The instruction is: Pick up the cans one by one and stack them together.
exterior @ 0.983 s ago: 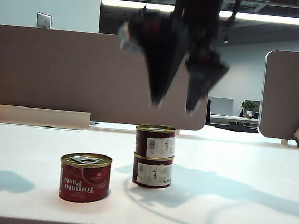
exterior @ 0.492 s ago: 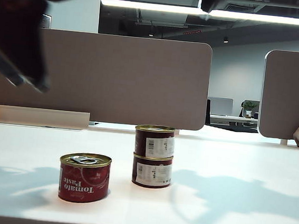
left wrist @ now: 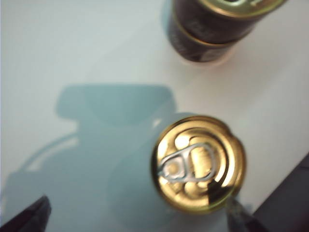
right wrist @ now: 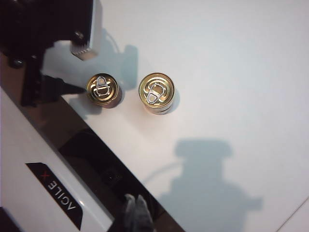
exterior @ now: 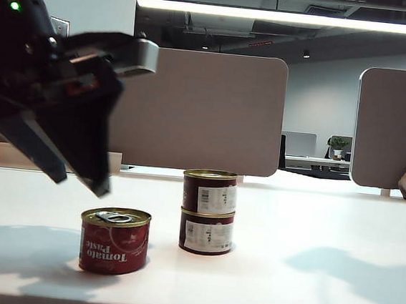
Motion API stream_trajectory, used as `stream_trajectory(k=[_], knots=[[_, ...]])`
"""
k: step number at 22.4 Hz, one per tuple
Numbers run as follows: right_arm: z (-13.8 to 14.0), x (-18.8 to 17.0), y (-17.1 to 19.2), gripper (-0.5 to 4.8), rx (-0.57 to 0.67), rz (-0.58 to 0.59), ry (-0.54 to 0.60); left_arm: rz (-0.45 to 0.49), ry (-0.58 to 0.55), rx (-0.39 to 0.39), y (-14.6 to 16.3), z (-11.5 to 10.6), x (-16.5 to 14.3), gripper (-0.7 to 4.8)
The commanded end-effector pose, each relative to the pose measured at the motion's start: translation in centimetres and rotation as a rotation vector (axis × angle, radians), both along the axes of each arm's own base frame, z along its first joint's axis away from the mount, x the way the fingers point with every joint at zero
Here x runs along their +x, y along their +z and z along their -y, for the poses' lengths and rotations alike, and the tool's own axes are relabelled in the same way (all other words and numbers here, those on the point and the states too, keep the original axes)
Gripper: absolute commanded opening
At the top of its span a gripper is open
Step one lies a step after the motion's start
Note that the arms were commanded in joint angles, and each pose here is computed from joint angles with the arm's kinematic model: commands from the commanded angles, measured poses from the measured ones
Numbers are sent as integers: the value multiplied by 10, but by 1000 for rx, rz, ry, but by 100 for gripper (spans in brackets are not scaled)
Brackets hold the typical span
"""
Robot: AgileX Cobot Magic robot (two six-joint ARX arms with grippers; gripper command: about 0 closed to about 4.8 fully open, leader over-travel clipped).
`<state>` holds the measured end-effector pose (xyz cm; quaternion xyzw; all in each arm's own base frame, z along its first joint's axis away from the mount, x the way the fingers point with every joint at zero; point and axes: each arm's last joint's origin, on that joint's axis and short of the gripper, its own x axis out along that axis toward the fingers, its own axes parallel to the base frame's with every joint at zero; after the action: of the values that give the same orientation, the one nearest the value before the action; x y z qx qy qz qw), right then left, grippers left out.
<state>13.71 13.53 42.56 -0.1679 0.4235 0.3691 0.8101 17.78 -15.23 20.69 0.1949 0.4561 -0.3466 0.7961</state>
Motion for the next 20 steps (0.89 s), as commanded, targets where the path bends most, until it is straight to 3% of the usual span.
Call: stream_trajectory(k=[1, 8, 20], knots=[[12, -13, 8, -3, 45, 12, -29, -4, -28, -60, -2, 7, 6, 445], [20, -20, 12, -3, 68, 20, -49, -35, -72, -127, -1, 9, 5, 444], [20, -21, 12, -3, 74, 9, -65, -84, -74, -95, -14, 13, 9, 444]])
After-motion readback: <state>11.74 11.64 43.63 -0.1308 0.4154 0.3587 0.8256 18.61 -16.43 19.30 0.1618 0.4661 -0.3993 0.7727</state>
